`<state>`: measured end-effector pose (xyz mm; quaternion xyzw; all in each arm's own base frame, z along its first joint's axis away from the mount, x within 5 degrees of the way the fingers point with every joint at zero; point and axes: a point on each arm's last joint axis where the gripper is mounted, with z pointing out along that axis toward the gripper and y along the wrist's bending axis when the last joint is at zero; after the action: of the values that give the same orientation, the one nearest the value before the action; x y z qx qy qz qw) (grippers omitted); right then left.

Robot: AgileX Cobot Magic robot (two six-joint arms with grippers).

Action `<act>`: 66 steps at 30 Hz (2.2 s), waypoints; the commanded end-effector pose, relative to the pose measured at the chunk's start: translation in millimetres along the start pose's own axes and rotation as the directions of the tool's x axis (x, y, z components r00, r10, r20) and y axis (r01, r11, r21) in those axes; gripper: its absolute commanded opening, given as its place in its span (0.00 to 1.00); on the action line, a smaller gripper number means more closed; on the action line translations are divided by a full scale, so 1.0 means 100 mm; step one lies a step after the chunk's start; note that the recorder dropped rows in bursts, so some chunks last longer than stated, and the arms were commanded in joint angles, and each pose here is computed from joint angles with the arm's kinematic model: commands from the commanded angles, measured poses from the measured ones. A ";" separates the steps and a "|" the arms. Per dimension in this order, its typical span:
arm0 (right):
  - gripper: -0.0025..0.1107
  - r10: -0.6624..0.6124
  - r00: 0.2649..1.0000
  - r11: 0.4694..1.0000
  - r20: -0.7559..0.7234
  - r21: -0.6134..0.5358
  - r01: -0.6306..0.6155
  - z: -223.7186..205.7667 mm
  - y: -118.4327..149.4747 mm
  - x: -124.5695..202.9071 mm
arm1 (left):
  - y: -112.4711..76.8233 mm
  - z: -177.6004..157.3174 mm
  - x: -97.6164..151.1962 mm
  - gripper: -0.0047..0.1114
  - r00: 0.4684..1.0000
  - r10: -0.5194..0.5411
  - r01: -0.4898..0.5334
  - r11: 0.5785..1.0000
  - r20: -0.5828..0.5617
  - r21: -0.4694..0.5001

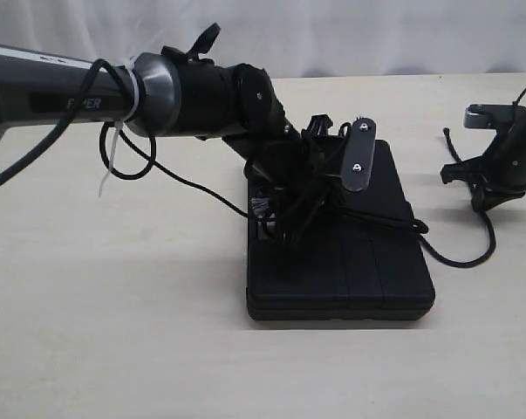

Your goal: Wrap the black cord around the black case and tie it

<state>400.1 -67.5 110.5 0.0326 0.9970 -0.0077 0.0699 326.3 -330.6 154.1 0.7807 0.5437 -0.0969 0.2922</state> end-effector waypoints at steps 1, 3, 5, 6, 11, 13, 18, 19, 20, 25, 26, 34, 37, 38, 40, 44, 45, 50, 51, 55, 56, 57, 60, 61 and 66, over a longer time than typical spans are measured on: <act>0.06 0.002 0.999 1.000 -0.038 -0.014 -0.003 -0.03 0.00 0.07 | 0.03 -0.01 -0.02 0.04 1.000 -0.011 0.011 1.000 0.008 -0.028; 0.06 -0.032 0.999 0.999 0.018 -0.007 0.032 -0.24 0.08 0.03 | 0.09 -0.01 -0.02 0.04 0.995 -0.099 0.100 0.991 0.015 -0.089; 0.06 -0.081 0.996 0.997 0.049 -0.005 0.082 -0.36 0.17 0.03 | 0.13 -0.03 0.01 0.04 0.987 -0.161 0.162 0.979 0.021 -0.125; 0.06 -0.120 0.990 0.993 0.080 -0.002 0.120 -0.44 0.25 0.04 | 0.17 -0.04 0.06 0.04 0.978 -0.208 0.209 0.966 0.026 -0.148; 0.06 -0.166 0.969 0.986 0.184 0.013 0.167 -0.62 0.45 0.11 | 0.32 -0.13 0.26 0.04 0.905 -0.420 0.425 0.883 0.070 -0.198; 0.06 -0.152 0.966 0.988 0.209 0.010 0.154 -0.70 0.45 0.18 | 0.39 -0.17 0.36 0.04 0.849 -0.519 0.526 0.819 0.098 -0.228; 0.06 -0.235 0.951 0.972 0.201 0.023 0.235 -0.76 0.45 0.39 | 0.49 -0.23 0.48 0.04 0.744 -0.648 0.666 0.695 0.163 -0.272; 0.06 -0.251 0.946 0.968 0.204 0.028 0.251 -0.79 0.45 0.42 | 0.49 -0.23 0.49 0.04 0.739 -0.653 0.671 0.690 0.166 -0.273; 0.06 -0.264 0.941 0.964 0.212 0.025 0.265 -0.83 0.46 0.44 | 0.49 -0.23 0.49 0.04 0.738 -0.654 0.672 0.688 0.166 -0.273; 0.06 -0.330 0.895 0.932 0.300 -0.047 0.359 -1.06 0.56 0.54 | 0.51 -0.25 0.52 0.04 0.707 -0.682 0.704 0.651 0.188 -0.283; 0.06 -0.343 0.884 0.922 0.318 -0.064 0.381 -1.10 0.58 0.56 | 0.52 -0.25 0.52 0.04 0.706 -0.682 0.704 0.649 0.189 -0.286; 0.06 -0.388 0.879 0.891 0.276 -0.131 0.435 -1.09 0.64 0.75 | 0.57 -0.28 0.54 0.04 0.702 -0.676 0.707 0.624 0.225 -0.331; 0.06 -0.411 0.878 0.876 0.244 -0.160 0.455 -1.07 0.65 0.81 | 0.58 -0.26 0.56 0.04 0.696 -0.679 0.712 0.613 0.232 -0.342; 0.06 -0.408 0.880 0.876 0.245 -0.168 0.453 -1.07 0.67 0.81 | 0.58 -0.25 0.56 0.04 0.697 -0.679 0.711 0.614 0.229 -0.342; 0.06 -0.453 0.856 0.848 0.248 -0.176 0.500 -1.08 0.75 0.83 | 0.57 -0.22 0.58 0.04 0.697 -0.681 0.711 0.614 0.225 -0.343; 0.06 -0.543 0.800 0.786 0.253 -0.182 0.591 -1.08 0.97 0.87 | 0.56 -0.17 0.61 0.04 0.697 -0.683 0.709 0.613 0.218 -0.349; 0.06 -0.551 0.793 0.780 0.261 -0.177 0.600 -1.08 1.00 0.87 | 0.56 -0.17 0.61 0.04 0.697 -0.683 0.709 0.613 0.218 -0.349; 0.06 -0.553 0.778 0.782 0.298 -0.137 0.608 -1.08 1.04 0.83 | 0.53 -0.15 0.59 0.04 0.742 -0.647 0.664 0.669 0.177 -0.334; 0.06 -0.548 0.780 0.787 0.304 -0.130 0.603 -1.08 1.04 0.82 | 0.52 -0.14 0.59 0.04 0.752 -0.637 0.652 0.682 0.168 -0.330; 0.06 -0.534 0.787 0.808 0.311 -0.088 0.583 -1.08 1.01 0.78 | 0.52 -0.14 0.59 0.04 0.768 -0.620 0.633 0.699 0.159 -0.334; 0.06 -0.533 0.786 0.809 0.314 -0.085 0.582 -1.08 1.01 0.78 | 0.52 -0.14 0.59 0.04 0.778 -0.609 0.621 0.708 0.155 -0.336; 0.06 -0.531 0.785 0.810 0.320 -0.079 0.581 -1.08 1.01 0.77 | 0.52 -0.14 0.59 0.04 0.779 -0.608 0.620 0.709 0.154 -0.337; 0.06 -0.522 0.786 0.817 0.333 -0.070 0.572 -1.09 1.01 0.76 | 0.52 -0.14 0.59 0.04 0.780 -0.607 0.619 0.710 0.154 -0.337; 0.06 -0.515 0.786 0.822 0.341 -0.065 0.566 -1.09 1.00 0.75 | 0.52 -0.14 0.59 0.04 0.785 -0.601 0.612 0.716 0.150 -0.335; 0.06 -0.491 0.791 0.836 0.364 -0.059 0.546 -1.10 1.01 0.72 | 0.48 -0.13 0.58 0.04 0.845 -0.526 0.528 0.791 0.097 -0.310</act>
<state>319.9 39.5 205.4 -0.2562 0.9391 0.0515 0.2231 391.4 -287.8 152.5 0.5139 0.7619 -0.0892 0.3841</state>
